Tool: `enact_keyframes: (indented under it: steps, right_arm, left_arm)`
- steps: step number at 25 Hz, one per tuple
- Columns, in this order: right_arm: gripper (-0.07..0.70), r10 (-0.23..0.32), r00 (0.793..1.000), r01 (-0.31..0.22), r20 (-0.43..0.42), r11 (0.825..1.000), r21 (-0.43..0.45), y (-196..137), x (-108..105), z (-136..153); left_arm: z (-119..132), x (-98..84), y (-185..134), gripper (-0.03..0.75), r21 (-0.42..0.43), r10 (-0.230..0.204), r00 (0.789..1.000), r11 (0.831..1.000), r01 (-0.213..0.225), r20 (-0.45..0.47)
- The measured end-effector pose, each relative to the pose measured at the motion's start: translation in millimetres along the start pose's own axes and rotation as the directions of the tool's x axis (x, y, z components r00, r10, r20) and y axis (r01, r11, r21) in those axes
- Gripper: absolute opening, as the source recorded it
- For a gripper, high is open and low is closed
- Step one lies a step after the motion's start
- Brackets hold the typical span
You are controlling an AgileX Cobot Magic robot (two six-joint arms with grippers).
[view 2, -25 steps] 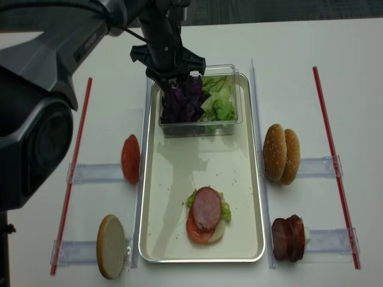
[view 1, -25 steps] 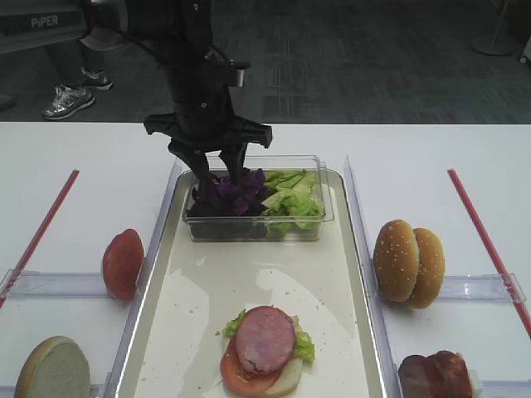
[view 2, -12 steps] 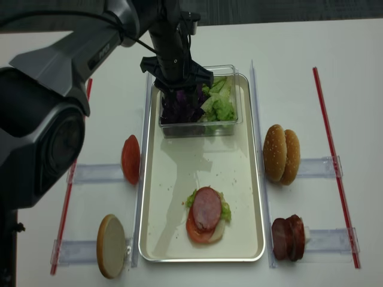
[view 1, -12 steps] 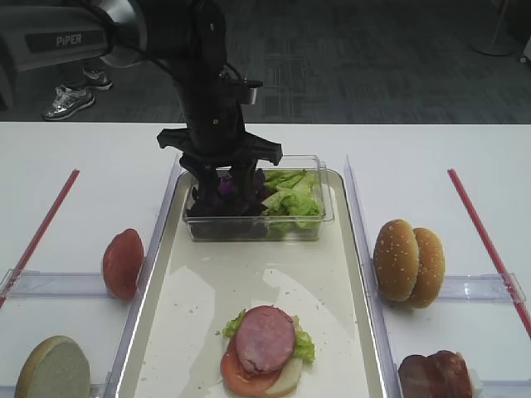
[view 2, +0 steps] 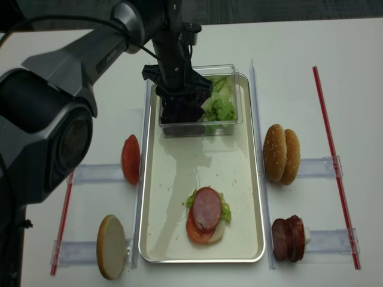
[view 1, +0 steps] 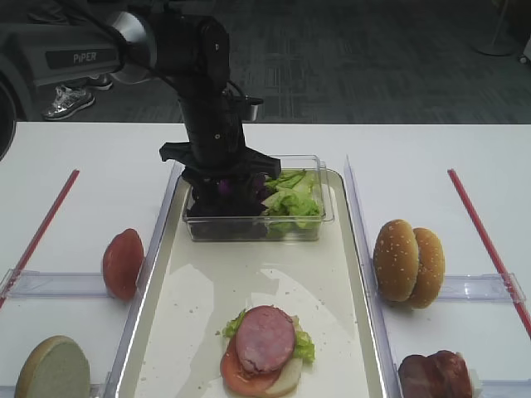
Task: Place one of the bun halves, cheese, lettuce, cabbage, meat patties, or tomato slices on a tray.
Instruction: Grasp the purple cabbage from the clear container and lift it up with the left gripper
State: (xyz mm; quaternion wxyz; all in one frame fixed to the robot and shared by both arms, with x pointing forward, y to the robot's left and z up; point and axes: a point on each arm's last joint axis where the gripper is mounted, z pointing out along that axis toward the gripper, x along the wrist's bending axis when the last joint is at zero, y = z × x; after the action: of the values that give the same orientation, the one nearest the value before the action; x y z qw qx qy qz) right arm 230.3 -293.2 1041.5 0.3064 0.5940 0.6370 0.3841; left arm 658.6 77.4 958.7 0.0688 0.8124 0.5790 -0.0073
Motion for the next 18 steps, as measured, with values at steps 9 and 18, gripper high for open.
enact_keyframes:
  steps: [9,18]
  right_arm:
    - [0.445,0.0,1.0,0.0,0.0,1.0,0.0,0.0,0.0,0.0]
    - [0.445,0.0,1.0,0.0,0.0,1.0,0.0,0.0,0.0,0.0]
  left_arm:
    - [-7.1,-1.2,4.4,0.219,-0.031,0.005,1.0,1.0,-0.005,0.004]
    - [-7.4,-1.3,4.8,0.14,-0.032,0.005,1.0,0.999,-0.005,0.005]
